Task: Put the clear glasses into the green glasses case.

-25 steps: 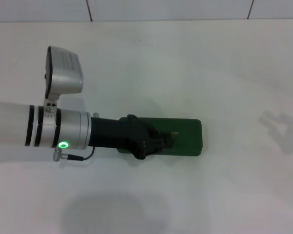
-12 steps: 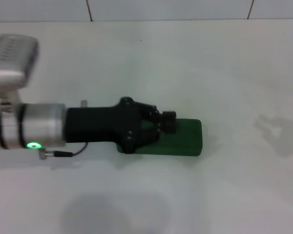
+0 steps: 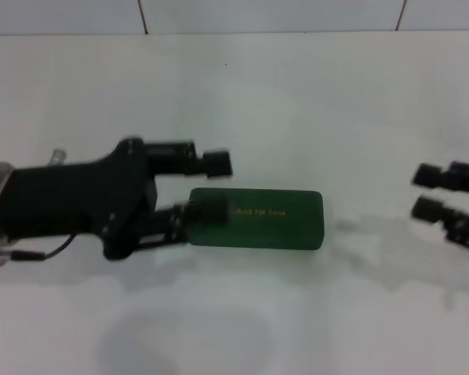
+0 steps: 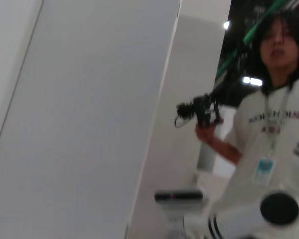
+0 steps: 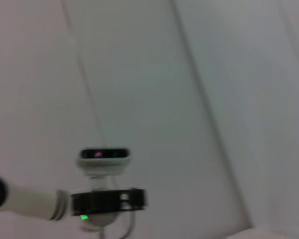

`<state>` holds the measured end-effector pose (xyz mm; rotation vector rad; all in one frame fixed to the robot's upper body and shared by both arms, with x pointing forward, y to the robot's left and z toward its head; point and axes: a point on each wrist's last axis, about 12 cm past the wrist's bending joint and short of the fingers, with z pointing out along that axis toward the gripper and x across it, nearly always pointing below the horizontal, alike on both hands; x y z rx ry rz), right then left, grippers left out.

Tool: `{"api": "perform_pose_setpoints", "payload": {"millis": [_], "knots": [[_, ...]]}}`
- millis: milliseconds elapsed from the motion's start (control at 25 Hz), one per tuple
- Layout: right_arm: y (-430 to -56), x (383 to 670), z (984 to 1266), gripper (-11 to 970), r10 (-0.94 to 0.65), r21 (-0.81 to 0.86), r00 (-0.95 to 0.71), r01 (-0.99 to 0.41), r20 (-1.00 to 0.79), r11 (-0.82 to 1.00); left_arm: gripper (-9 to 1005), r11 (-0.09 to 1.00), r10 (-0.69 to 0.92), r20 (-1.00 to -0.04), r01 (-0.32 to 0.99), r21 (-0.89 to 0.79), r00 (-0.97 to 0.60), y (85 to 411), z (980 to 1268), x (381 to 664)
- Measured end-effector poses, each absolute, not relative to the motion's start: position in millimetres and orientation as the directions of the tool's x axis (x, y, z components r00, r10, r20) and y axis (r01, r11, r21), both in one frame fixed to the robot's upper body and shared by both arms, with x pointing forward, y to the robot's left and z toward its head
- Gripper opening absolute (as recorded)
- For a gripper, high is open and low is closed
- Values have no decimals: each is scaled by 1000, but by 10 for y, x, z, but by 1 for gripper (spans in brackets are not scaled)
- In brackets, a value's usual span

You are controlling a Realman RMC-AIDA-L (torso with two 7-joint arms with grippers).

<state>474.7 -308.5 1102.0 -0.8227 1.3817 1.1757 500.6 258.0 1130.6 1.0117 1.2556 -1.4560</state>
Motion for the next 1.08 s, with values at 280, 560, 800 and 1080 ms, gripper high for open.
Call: {"api": "perform_pose_setpoints", "payload": {"millis": [280,560,800,1080], "knots": [[-2775,4869,11054,413,90,190,-180,-974,-980,124,489,-22,-51,-967,968,-250,-250,2727,11200,4915],[-2645,4943,11093,714,84,185,-179,-981,-980,66,666,-14,-30,-963,963,-269,-269,2768,11162,4878],[-2614,4953,11088,823,105,202,-196,-978,-975,58,666,-11,-25,-962,963,-271,-271,2790,11159,4868],[-2529,4979,11080,823,121,218,-213,-975,-969,31,666,-12,-22,-963,963,-269,-270,2797,11147,4849]]}}
